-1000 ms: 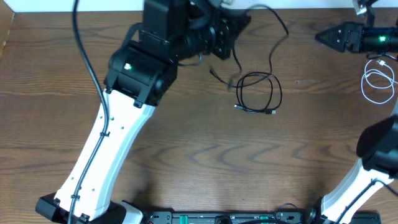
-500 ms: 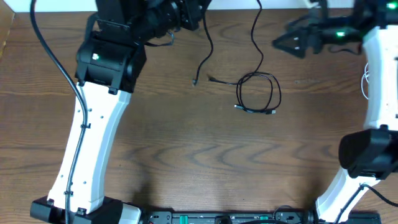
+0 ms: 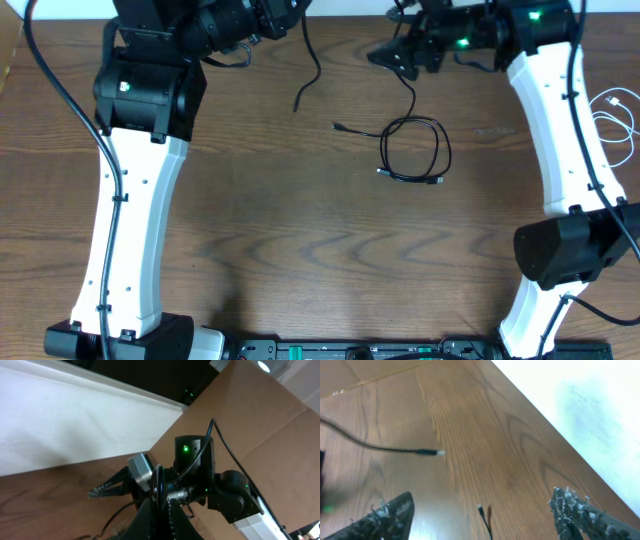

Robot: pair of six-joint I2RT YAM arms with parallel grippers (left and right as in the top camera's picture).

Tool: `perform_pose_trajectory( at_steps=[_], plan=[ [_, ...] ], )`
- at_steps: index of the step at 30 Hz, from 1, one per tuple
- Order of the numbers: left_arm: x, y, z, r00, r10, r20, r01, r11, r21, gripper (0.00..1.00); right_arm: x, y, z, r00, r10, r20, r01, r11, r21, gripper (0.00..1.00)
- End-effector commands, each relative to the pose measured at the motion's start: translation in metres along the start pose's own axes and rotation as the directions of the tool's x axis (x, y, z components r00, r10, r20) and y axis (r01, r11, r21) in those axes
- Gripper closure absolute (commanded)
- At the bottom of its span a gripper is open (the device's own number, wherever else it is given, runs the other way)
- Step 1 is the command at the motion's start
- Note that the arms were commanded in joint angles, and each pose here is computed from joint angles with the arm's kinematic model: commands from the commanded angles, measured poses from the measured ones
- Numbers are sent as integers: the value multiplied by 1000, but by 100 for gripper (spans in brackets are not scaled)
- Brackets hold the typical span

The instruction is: Untangle cables

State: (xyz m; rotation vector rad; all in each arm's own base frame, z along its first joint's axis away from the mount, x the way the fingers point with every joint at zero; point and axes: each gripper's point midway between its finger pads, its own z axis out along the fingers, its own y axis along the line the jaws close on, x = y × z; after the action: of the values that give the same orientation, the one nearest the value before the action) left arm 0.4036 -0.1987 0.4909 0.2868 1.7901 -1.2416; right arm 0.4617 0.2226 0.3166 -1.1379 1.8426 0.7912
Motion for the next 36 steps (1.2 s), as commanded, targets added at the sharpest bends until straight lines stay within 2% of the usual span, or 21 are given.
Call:
perform_pose_trajectory(
  at_steps=[1, 2, 4, 5, 10, 13, 17, 18, 24, 28, 36],
  plan=[
    [-6, -9, -13, 1000, -9, 6, 9, 1000, 28, 92, 8, -9, 12, 998, 61, -21, -61, 998, 21, 27],
    [-7, -8, -14, 1000, -9, 6, 9, 1000, 28, 93, 9, -10, 13, 998, 65, -23, -64, 998, 20, 32],
    [-10, -2, -19, 1000, -15, 12, 15, 1000, 16, 93, 12, -10, 14, 996, 86, -31, -86, 996, 21, 88],
    [-11, 1, -21, 1000, -18, 15, 18, 1000, 9, 93, 13, -12, 13, 994, 105, -32, -104, 994, 29, 99],
    [-4, 25, -28, 1000, -11, -4, 10, 998, -66, 92, 5, -29, -2, 959, 283, 12, -282, 952, 117, 99],
    [6, 48, -30, 999, -42, -17, 39, 983, -179, 84, -11, -45, -22, 927, 362, 93, -374, 905, 204, 99],
    [22, 74, -38, 996, -72, -47, 54, 948, -315, 73, -49, -50, -55, 891, 386, 237, -438, 868, 233, 99],
    [30, 82, -41, 994, -82, -69, 52, 933, -355, 70, -66, -53, -75, 863, 395, 316, -479, 840, 257, 99],
    [43, 90, -46, 990, -81, -119, 28, 919, -392, 67, -93, -46, -124, 794, 411, 448, -566, 769, 297, 99],
    [46, 91, -47, 988, -81, -132, 22, 918, -396, 66, -71, -42, -133, 740, 511, 438, -663, 665, 345, 99],
    [47, 91, -47, 988, -83, -134, 24, 917, -397, 66, 10, -18, -118, 648, 730, 216, -732, 519, 441, 99]
  ],
)
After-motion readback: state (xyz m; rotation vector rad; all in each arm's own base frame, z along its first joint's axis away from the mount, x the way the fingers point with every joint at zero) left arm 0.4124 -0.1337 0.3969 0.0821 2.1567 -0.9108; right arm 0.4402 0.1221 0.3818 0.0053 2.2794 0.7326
